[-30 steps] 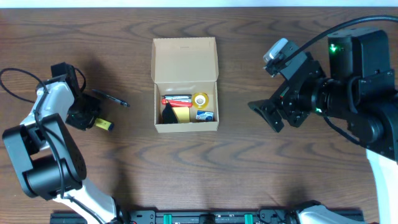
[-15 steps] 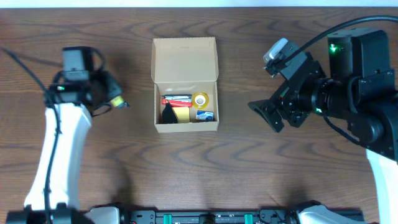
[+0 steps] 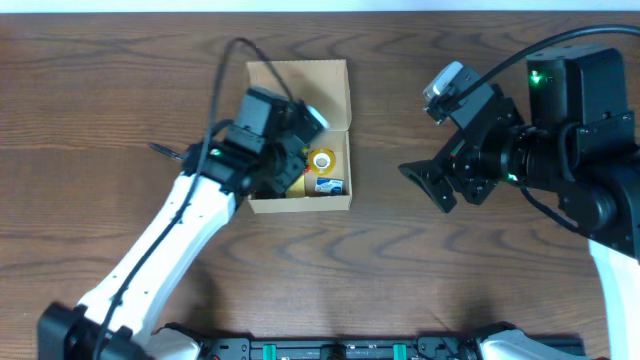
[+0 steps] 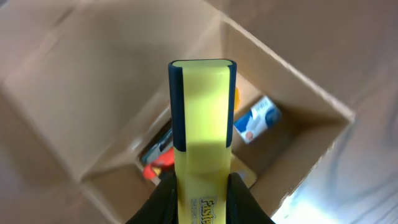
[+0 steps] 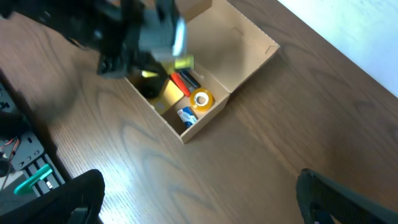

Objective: Pack container
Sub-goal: 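Carry the highlighter into the box and release it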

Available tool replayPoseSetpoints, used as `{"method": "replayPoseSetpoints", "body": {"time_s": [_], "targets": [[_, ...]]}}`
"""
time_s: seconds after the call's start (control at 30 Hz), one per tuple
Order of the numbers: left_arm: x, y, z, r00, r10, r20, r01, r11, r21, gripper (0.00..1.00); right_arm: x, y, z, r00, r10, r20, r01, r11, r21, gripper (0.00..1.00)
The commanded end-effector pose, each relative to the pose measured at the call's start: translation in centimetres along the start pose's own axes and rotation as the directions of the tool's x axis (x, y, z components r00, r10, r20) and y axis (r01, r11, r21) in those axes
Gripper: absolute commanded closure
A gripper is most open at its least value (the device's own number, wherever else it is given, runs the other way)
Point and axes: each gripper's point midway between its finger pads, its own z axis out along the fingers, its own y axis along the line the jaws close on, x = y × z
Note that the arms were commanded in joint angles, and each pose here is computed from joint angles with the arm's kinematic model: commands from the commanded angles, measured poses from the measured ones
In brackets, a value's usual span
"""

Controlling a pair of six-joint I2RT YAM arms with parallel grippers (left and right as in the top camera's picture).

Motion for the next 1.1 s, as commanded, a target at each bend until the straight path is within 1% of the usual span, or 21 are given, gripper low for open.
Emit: {"method": "replayPoseSetpoints", "body": {"time_s": [0.0,0.13,0.23,0.37,0.5,0.6,0.77,0.9,1.07], "targets": [[-0.3,-0.9,1.4,0.938,0.347,-0.013,-0.346,0.937,0.038,0.94,-0.1,0.2,-0.1,1.000,-0.009,0.008,0.010,1.000,-0.012,0.01],[0.7,-1.4,3.4,0.856,0.515,-0.040,-0.510,0.855,0.093,0.94,-0.1,0.2,-0.1,1.000,-0.009,0.008,0.010,1.000,-0.012,0.01],[1.7,-1.5,4.8,0.814,0.577,-0.063,-0.567,0.813,0.130,0.94,-0.1,0.2,-0.1,1.000,-0.009,0.008,0.010,1.000,-0.012,0.01],[3.4,-2.2,6.0,0.791,0.603,-0.100,-0.578,0.791,0.201,0.94,-0.1,0.2,-0.1,1.000,-0.009,0.008,0.010,1.000,-0.012,0.01],[5.4,-2.6,6.1,0.759,0.634,-0.152,-0.586,0.765,0.265,0.94,-0.1,0.2,-0.1,1.000,-0.009,0.008,0.010,1.000,-0.012,0.01],[6.0,-2.2,6.0,0.745,0.639,-0.190,-0.587,0.764,0.267,0.94,-0.1,0.2,-0.1,1.000,-0.009,0.008,0.010,1.000,-0.012,0.01],[6.0,-2.2,6.0,0.740,0.645,-0.188,-0.593,0.759,0.269,0.94,-0.1,0.2,-0.1,1.000,-0.009,0.008,0.010,1.000,-0.012,0.01],[6.5,-1.9,5.9,0.708,0.676,-0.207,-0.621,0.734,0.273,0.94,-0.1,0.2,-0.1,1.000,-0.009,0.008,0.010,1.000,-0.012,0.01],[6.5,-1.9,5.9,0.699,0.685,-0.204,-0.630,0.726,0.277,0.94,-0.1,0.2,-0.1,1.000,-0.009,0.008,0.010,1.000,-0.012,0.01]]}}
